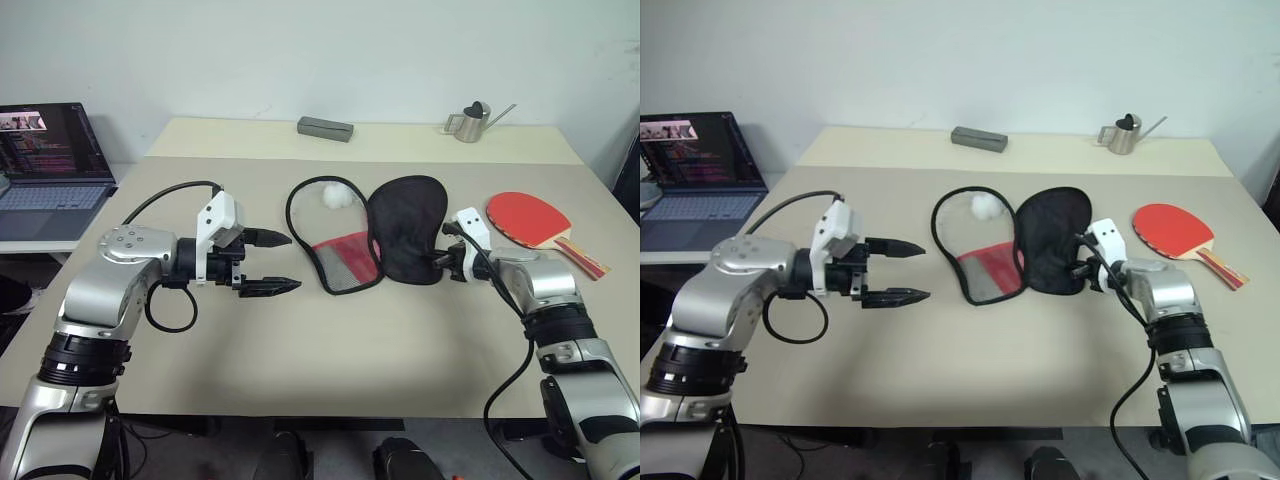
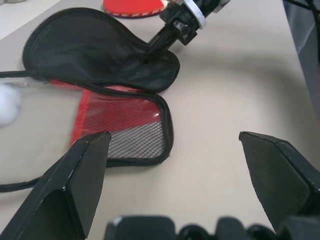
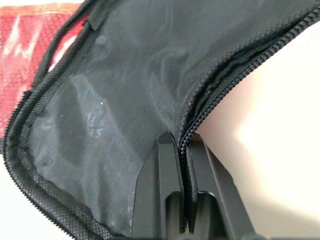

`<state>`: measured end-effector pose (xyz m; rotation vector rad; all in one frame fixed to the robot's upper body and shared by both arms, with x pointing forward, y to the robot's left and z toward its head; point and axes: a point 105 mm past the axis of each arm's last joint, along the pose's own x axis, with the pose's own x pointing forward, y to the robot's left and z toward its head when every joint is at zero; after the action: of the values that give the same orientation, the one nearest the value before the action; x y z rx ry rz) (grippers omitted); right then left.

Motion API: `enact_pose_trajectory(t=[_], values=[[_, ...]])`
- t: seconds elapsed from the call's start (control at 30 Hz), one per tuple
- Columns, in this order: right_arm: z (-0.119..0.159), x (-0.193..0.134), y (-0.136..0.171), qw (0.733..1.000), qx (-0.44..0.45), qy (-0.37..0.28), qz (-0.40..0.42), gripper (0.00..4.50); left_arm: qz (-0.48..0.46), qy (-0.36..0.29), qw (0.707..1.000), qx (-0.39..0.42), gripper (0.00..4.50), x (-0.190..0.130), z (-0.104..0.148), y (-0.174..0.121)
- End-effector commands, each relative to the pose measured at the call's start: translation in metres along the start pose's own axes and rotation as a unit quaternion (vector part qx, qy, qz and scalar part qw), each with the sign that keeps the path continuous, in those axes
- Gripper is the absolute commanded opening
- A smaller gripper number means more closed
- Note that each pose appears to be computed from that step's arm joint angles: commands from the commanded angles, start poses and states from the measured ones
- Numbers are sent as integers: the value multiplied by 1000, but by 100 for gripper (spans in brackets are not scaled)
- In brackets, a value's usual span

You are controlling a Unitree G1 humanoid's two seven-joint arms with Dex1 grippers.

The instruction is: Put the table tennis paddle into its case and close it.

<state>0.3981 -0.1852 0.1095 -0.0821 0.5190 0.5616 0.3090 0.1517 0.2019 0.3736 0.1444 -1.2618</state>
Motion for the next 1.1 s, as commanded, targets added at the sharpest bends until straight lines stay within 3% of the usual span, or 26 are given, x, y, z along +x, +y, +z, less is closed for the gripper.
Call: enact_pose_trajectory(t=[0.03,0.5,0.83,1.1], values=[[2,-14,0,1000,-5,-3,4,4,-15,-28,999,28,450,0,25,-7],[-54,-62,20,998,19,67,12,4,-83,-24,996,22,450,10,27,-30],[-66,-79,16,996,26,86,1,4,-99,-21,995,22,450,13,25,-35],[-78,-86,28,992,88,89,6,4,-104,-20,994,23,450,15,24,-36]])
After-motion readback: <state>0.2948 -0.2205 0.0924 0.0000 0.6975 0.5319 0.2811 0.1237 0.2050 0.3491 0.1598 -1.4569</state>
